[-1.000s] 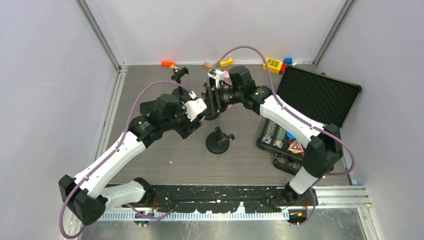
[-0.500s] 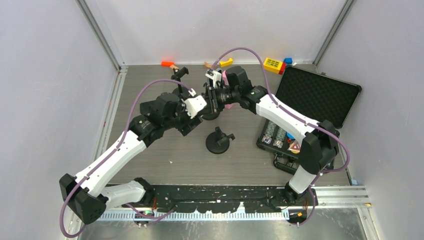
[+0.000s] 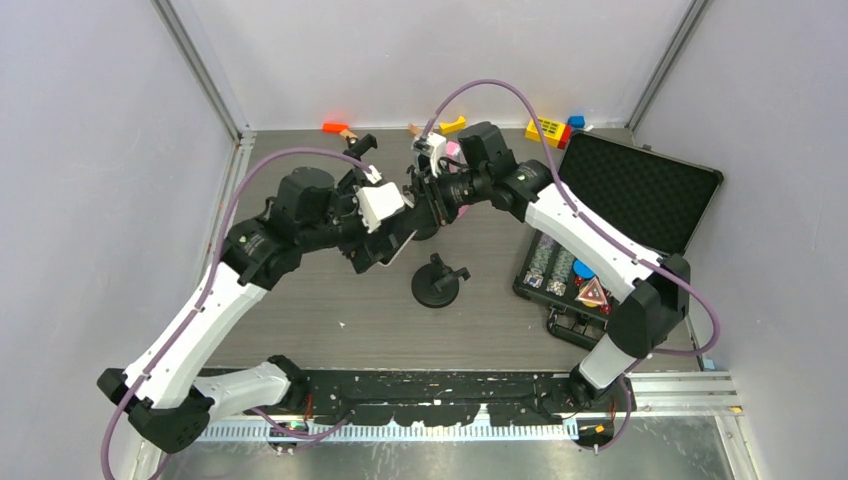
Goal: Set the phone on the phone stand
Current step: Pick up the phone at the center of the board.
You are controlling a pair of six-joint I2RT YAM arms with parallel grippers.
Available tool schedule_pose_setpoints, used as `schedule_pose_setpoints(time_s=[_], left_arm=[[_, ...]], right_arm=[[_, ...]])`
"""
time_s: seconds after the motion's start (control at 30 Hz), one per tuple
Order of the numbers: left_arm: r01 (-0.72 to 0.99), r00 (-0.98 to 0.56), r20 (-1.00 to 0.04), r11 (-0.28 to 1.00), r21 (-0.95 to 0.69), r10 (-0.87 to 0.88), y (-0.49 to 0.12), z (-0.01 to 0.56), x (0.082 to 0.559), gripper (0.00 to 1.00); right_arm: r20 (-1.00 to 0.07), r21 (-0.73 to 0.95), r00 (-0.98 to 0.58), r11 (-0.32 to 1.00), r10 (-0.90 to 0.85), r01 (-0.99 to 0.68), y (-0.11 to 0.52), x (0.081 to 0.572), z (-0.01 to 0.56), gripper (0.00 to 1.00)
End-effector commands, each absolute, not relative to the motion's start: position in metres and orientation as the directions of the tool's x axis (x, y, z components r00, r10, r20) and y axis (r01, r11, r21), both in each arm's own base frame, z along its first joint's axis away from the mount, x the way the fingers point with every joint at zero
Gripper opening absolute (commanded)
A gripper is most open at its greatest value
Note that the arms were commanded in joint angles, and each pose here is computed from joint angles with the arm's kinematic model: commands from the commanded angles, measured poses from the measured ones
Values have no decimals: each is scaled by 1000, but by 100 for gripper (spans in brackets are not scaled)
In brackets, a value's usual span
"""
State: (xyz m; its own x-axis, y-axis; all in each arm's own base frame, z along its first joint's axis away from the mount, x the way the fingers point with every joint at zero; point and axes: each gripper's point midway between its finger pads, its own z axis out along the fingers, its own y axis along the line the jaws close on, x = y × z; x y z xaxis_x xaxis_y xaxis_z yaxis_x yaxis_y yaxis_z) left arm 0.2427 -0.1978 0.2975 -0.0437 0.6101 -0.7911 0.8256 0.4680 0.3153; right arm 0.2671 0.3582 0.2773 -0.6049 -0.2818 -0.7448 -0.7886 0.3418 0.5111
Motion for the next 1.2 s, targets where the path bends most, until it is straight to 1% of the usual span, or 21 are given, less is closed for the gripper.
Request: schedule_pose_setpoints(time_s=[0.0, 0.17, 0.37, 0.5, 0.7, 0.9, 1.0, 1.17], left_arm=[[913, -11, -818, 339, 227, 575, -205, 318, 204, 100], [950, -58, -839, 287, 120, 541, -214, 318, 193, 100], [970, -139, -876, 240, -27, 463, -225, 324, 189, 100], [979, -187, -891, 150, -136, 414, -241, 328, 179, 98], [966, -249, -896, 27, -258, 368, -260, 332, 170, 88], [936, -314, -878, -36, -349, 361, -270, 325, 169, 68], [928, -328, -874, -50, -368, 360, -272, 320, 168, 60], [929, -324, -878, -55, -366, 353, -271, 313, 166, 53]], right_arm=[[-869, 297, -378, 275, -319, -914, 334, 253, 320, 0], [-889, 251, -310, 207, -337, -946, 319, 229, 329, 0], [-922, 225, -242, 92, -303, -970, 303, 199, 352, 0], [-938, 209, -212, 41, -276, -977, 294, 185, 365, 0], [-942, 213, -213, 26, -260, -977, 290, 182, 369, 0], [-945, 227, -227, 30, -235, -974, 288, 186, 373, 0], [-946, 231, -232, 33, -226, -972, 288, 187, 375, 0], [-949, 237, -240, 37, -206, -971, 285, 188, 377, 0]])
